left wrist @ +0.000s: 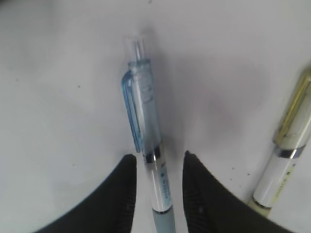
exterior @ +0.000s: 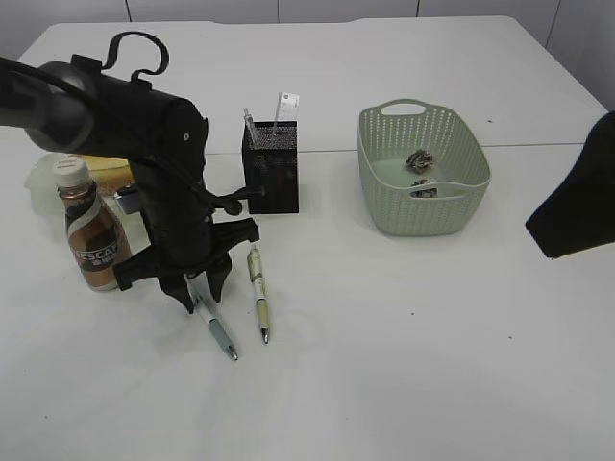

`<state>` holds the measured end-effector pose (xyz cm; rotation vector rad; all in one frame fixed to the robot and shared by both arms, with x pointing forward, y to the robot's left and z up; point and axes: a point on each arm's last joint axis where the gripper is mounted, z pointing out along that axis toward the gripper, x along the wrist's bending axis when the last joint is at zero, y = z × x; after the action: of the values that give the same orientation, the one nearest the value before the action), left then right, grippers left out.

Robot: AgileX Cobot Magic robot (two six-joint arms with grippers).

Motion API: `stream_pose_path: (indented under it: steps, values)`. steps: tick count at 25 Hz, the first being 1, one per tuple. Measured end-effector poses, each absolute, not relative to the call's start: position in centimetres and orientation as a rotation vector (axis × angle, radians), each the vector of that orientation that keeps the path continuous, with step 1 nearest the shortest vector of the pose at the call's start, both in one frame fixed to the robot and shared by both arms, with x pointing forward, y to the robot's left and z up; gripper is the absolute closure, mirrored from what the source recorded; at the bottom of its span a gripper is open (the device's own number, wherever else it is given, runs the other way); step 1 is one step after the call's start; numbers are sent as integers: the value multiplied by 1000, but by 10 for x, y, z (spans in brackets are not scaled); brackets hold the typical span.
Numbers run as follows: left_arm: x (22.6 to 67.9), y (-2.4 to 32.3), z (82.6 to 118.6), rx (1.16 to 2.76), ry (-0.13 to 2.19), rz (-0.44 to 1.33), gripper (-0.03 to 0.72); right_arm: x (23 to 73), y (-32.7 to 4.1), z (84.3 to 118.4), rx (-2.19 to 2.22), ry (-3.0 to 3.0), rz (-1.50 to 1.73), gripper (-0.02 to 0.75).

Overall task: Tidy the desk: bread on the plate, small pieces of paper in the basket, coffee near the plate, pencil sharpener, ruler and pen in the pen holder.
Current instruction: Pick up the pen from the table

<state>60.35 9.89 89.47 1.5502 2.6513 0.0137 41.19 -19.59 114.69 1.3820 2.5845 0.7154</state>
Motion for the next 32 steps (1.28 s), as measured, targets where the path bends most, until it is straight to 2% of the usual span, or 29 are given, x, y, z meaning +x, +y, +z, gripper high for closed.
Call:
stream_pose_path:
  steps: [32]
  values:
    - [601,97,885,1586,2664,-37,450,412,-196,1147,1382,2585,715,333]
